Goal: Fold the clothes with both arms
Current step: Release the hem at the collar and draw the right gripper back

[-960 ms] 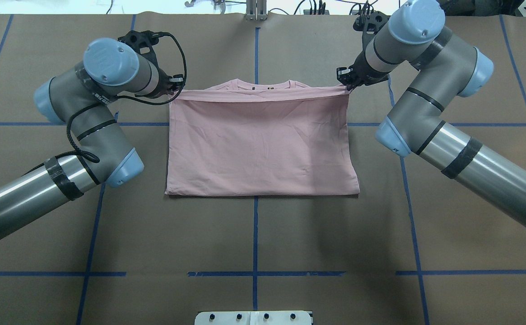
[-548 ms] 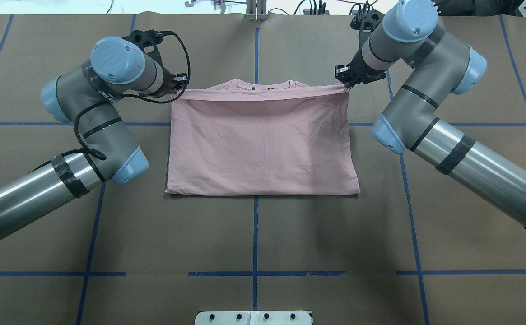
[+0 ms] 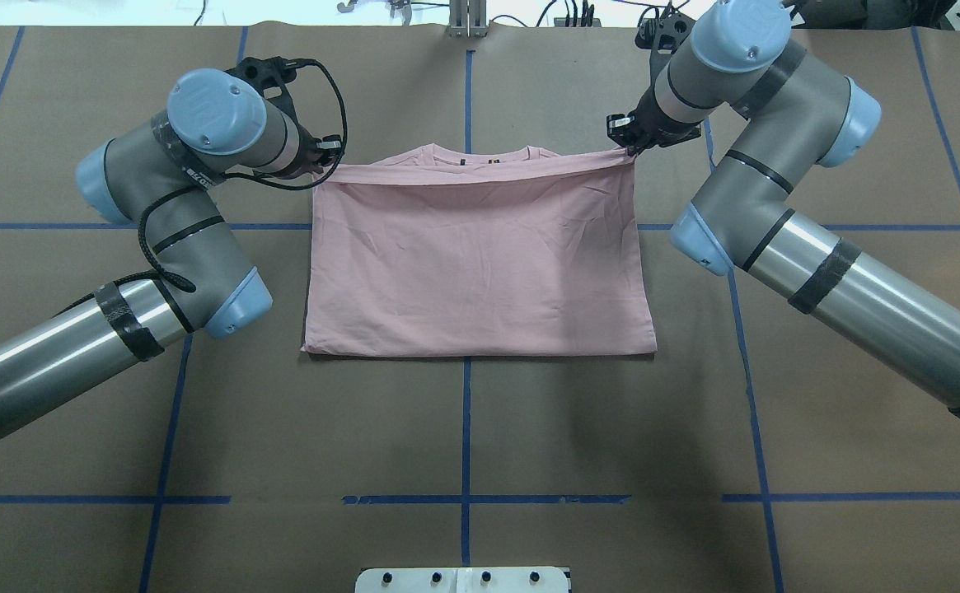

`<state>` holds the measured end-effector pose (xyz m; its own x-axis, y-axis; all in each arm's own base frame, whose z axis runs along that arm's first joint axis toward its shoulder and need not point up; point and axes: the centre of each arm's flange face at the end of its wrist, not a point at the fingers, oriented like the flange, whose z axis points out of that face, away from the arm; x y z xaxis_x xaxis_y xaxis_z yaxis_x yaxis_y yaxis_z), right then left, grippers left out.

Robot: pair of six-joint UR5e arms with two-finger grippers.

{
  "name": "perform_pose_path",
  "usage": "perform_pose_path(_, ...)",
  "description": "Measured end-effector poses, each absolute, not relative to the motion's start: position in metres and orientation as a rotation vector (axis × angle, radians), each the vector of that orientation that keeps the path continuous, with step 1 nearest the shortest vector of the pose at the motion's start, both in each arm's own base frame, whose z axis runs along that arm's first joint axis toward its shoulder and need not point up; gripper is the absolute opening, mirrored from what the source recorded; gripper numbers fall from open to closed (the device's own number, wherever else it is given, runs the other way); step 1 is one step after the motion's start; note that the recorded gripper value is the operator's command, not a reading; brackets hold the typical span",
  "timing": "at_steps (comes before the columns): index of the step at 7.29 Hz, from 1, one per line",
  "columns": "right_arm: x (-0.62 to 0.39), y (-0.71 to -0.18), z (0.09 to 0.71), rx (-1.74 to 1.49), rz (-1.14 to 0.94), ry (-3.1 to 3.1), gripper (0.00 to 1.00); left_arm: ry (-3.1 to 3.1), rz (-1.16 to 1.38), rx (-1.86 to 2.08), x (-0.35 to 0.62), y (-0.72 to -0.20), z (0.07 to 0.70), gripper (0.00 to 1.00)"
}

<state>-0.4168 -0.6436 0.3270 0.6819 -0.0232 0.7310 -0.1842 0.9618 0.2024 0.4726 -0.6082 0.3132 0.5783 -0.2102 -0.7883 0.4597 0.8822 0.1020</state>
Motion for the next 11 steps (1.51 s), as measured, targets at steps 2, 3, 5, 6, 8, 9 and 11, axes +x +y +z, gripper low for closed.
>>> perform_pose_path(2, -0.418, -0.642, 0.329, 0.267, 0.089, -0.817, 1.0, 0.872, -0.398, 0.311, 0.474, -0.608, 0.313, 1.0)
perform_pose_path(3, -0.42, -0.64, 0.333, 0.263, 0.085, -0.814, 1.0, 0.873, -0.399, 0.31, 0.475, -0.607, 0.313, 1.0)
perform_pose_path(5, -0.419, -0.638, 0.333, 0.262, 0.078, -0.819, 1.0, 0.877, -0.404, 0.31, 0.474, -0.607, 0.311, 1.0)
perform_pose_path(6, -0.417, -0.63, 0.329, 0.253, 0.071, -0.839, 1.0, 0.883, -0.403, 0.313, 0.472, -0.606, 0.307, 1.0)
perform_pose_path(8, -0.415, -0.567, 0.348, 0.16, 0.106, -0.888, 1.0, 0.915, -0.397, 0.327, 0.465, -0.598, 0.287, 1.0)
perform_pose_path(9, -0.421, -0.527, 0.362, 0.087, 0.152, -0.9, 1.0, 0.934, -0.396, 0.332, 0.463, -0.592, 0.278, 1.0)
perform_pose_path(11, -0.433, -0.471, 0.377, -0.017, 0.223, -0.902, 1.0, 0.954, -0.403, 0.324, 0.467, -0.583, 0.27, 1.0)
